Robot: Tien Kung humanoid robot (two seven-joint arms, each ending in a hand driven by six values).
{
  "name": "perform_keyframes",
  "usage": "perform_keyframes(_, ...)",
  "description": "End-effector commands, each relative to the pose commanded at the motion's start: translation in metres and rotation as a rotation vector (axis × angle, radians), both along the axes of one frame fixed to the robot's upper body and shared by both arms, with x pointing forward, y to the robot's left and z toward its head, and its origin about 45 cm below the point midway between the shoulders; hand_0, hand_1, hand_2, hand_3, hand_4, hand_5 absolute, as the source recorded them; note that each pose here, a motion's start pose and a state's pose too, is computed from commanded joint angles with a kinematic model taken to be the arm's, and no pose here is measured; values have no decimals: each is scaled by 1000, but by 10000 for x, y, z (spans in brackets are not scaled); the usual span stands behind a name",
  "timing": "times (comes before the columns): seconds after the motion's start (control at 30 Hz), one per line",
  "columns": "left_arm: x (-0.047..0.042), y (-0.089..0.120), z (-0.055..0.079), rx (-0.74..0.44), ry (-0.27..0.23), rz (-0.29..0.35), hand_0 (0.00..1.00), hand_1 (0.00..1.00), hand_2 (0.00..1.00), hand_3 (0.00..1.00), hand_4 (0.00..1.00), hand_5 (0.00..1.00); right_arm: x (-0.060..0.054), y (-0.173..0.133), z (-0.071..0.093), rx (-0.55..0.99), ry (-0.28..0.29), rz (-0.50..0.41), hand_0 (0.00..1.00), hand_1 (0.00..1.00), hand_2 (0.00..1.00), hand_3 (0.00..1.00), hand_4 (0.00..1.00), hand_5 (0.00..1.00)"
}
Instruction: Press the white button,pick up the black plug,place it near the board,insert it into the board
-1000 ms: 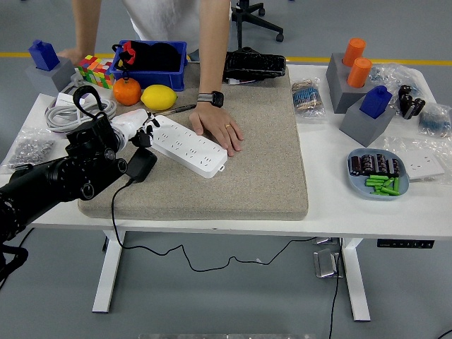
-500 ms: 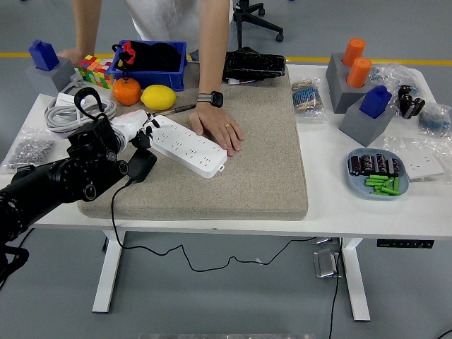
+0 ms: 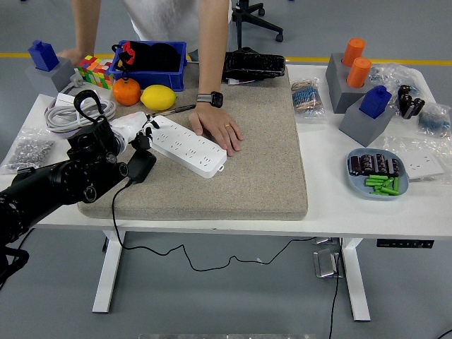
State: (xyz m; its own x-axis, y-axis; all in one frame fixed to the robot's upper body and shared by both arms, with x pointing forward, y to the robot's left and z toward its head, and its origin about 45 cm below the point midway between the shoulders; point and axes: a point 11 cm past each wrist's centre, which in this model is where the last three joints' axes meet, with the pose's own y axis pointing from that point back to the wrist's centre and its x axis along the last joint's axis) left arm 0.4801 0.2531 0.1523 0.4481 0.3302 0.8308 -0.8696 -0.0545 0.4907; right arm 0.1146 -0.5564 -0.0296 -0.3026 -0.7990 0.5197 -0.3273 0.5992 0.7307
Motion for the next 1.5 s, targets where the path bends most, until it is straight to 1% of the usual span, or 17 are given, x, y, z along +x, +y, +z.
perform_keyframes(0.23, -29, -14, -49, -5, 9, -2, 2, 2, 101, 745, 2, 2, -6, 7, -6, 1, 1, -1, 682, 613, 592, 570, 646, 349)
perform_keyframes(0.37, -9, -13, 3, -26, -12, 0, 2, 2, 101, 745, 2, 2, -11, 6, -7, 0, 0, -2, 682, 613, 592, 570, 646, 349)
perform_keyframes(0.47, 44, -49, 128, -44, -53, -16, 2, 2, 103, 742, 2, 2, -20, -3, -4, -2, 1, -5, 682, 612, 592, 570, 646, 348)
perform_keyframes(0.6, 120, -107, 328, -82, -136, -51, 13, 8, 103, 744, 2, 2, -28, -4, -6, -1, 1, -7, 682, 612, 591, 570, 646, 348)
perform_keyframes(0.7, 158, -152, 478, -115, -198, -81, 13, 8, 103, 744, 2, 2, -27, -3, -5, -1, 0, -8, 682, 612, 591, 570, 646, 348)
perform_keyframes(0.77, 169, -168, 565, -135, -230, -94, 13, 8, 103, 744, 2, 2, -26, -1, -6, -1, 0, -6, 682, 612, 591, 570, 646, 348)
perform_keyframes(0.8, 170, -174, 616, -151, -248, -101, 151, 177, 264, 727, 420, 2, -26, 0, -7, -1, 0, -7, 681, 612, 591, 570, 645, 347)
perform_keyframes(0.97, 141, -154, 798, -210, -320, -110, 151, 177, 264, 727, 420, 2, -51, 3, -16, 0, 4, -9, 681, 612, 591, 570, 645, 347)
perform_keyframes(1.0, 125, -131, 817, -215, -330, -107, 267, 438, 487, 736, 755, 2, -58, 3, -18, 0, 6, -9, 680, 611, 591, 570, 644, 345)
perform_keyframes(1.1, 79, -102, 916, -251, -371, -105, 267, 438, 487, 736, 755, 2, -73, 6, -24, 0, 9, -9, 680, 611, 591, 570, 644, 345)
perform_keyframes(1.17, 21, -43, 964, -267, -394, -98, 267, 438, 487, 736, 755, 2, -85, 11, -30, 0, 12, -9, 680, 611, 591, 570, 644, 345)
perform_keyframes(1.2, -6, -25, 988, -276, -404, -98, 577, 690, 650, 733, 845, 76, -85, 12, -31, 0, 12, -8, 682, 612, 591, 570, 643, 346)
perform_keyframes(1.23, -32, -18, 1015, -285, -415, -99, 577, 690, 650, 733, 845, 76, -85, 12, -31, 0, 12, -9, 682, 612, 591, 570, 643, 346)
perform_keyframes(1.27, -75, 20, 1033, -293, -426, -95, 577, 690, 650, 733, 845, 76, -87, 12, -32, 0, 10, -11, 682, 612, 591, 570, 643, 346)
perform_keyframes(1.37, -180, 93, 1062, -306, -446, -91, 577, 690, 650, 733, 845, 76, -98, 15, -36, 0, 12, -12, 682, 612, 591, 570, 643, 346)
perform_keyframes(1.4, -216, 114, 1065, -309, -451, -91, 660, 743, 715, 748, 879, 123, -103, 15, -37, 0, 12, -13, 681, 611, 589, 570, 643, 344)
perform_keyframes(1.5, -299, 194, 1071, -312, -468, -82, 660, 743, 715, 748, 879, 123, -123, 17, -43, 0, 13, -16, 681, 611, 589, 570, 643, 344)
